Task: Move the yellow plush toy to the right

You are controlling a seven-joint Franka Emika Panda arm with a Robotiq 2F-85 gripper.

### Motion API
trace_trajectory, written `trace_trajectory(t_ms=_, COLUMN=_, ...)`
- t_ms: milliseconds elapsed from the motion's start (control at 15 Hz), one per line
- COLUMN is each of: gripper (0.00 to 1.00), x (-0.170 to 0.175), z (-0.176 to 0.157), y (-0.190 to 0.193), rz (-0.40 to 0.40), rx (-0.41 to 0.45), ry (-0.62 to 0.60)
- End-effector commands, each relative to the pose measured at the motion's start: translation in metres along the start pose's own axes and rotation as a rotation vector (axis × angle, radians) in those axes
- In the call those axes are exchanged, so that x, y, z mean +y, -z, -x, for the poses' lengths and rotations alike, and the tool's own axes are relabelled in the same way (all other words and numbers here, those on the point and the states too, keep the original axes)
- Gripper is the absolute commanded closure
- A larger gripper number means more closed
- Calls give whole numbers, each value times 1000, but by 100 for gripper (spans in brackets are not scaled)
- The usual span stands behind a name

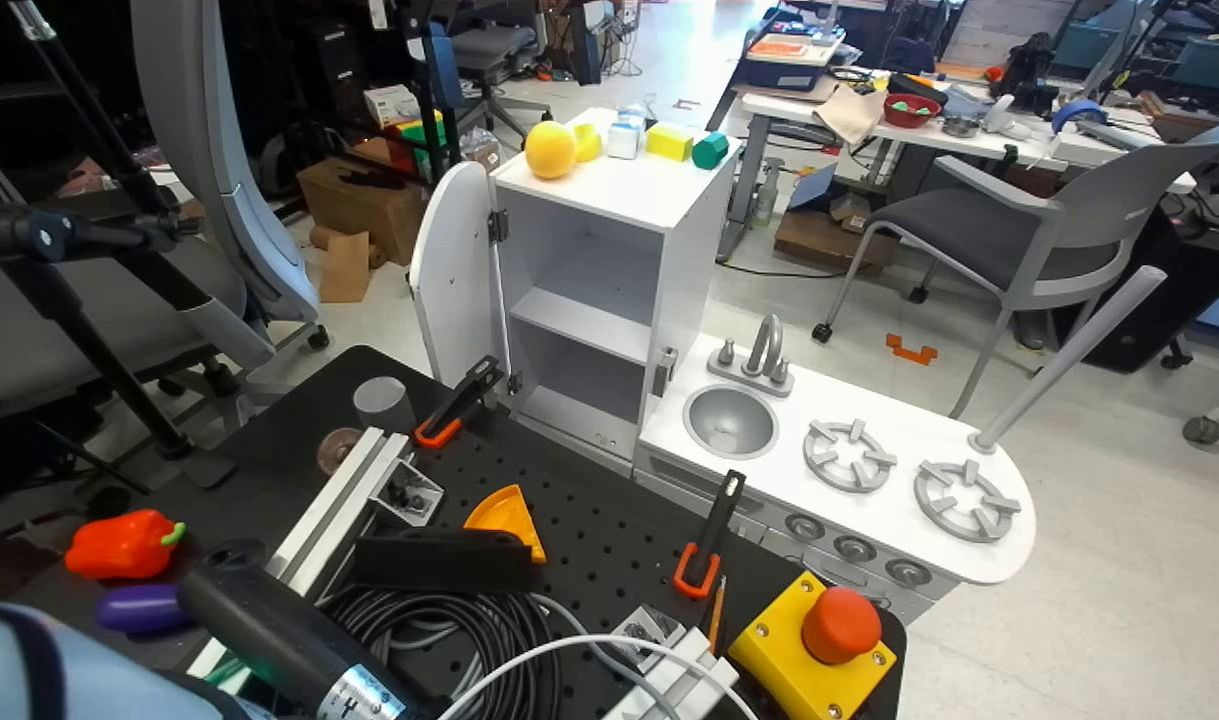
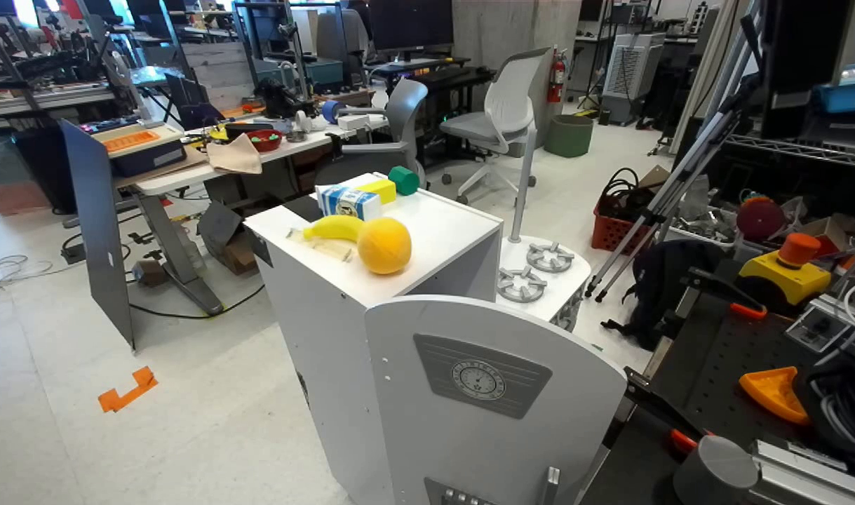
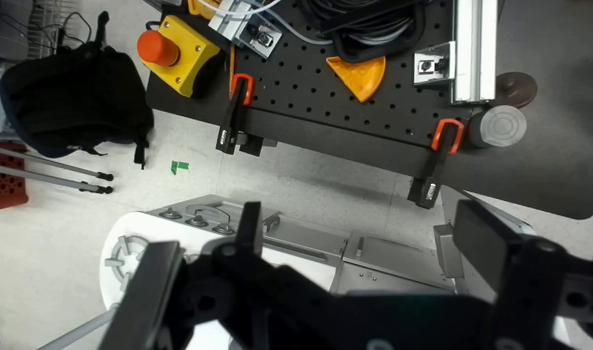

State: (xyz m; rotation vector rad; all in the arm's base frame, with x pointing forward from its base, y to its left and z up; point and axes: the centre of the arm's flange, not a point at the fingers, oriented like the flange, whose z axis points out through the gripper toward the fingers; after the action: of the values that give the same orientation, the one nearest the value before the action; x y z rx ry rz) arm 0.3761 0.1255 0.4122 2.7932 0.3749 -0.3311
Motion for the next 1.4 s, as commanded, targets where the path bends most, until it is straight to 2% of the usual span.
trace_trajectory(t_ms=0, gripper=0, x=-1, z=0, y=0, rz=-17, rx=2, ry=3)
trace_trajectory(t_ms=267, gripper=0, x=-4, z=-1, y=3, rz=-101, rx=28, ry=-7)
trace_trajectory(t_ms=333, gripper=0, x=-15, z=-40, y=16, rz=-128, rx=35, ry=-16)
trace_trajectory(t_ms=600, gripper=0, x=-23, z=-91, y=35, rz=-233, rx=88, ry=-72)
trace_trajectory(t_ms=800, gripper=0, x=-21, z=-148, y=43, rz=-312, rx=91, ry=-140)
trace_trajectory(t_ms=1067, gripper=0, x=-24, z=-214, y=39, rz=-363, rx=72, ry=-222)
trace_trajectory(t_ms=1333, gripper=0, x=-39, z=-275, y=23, rz=-379, rx=69, ry=-308)
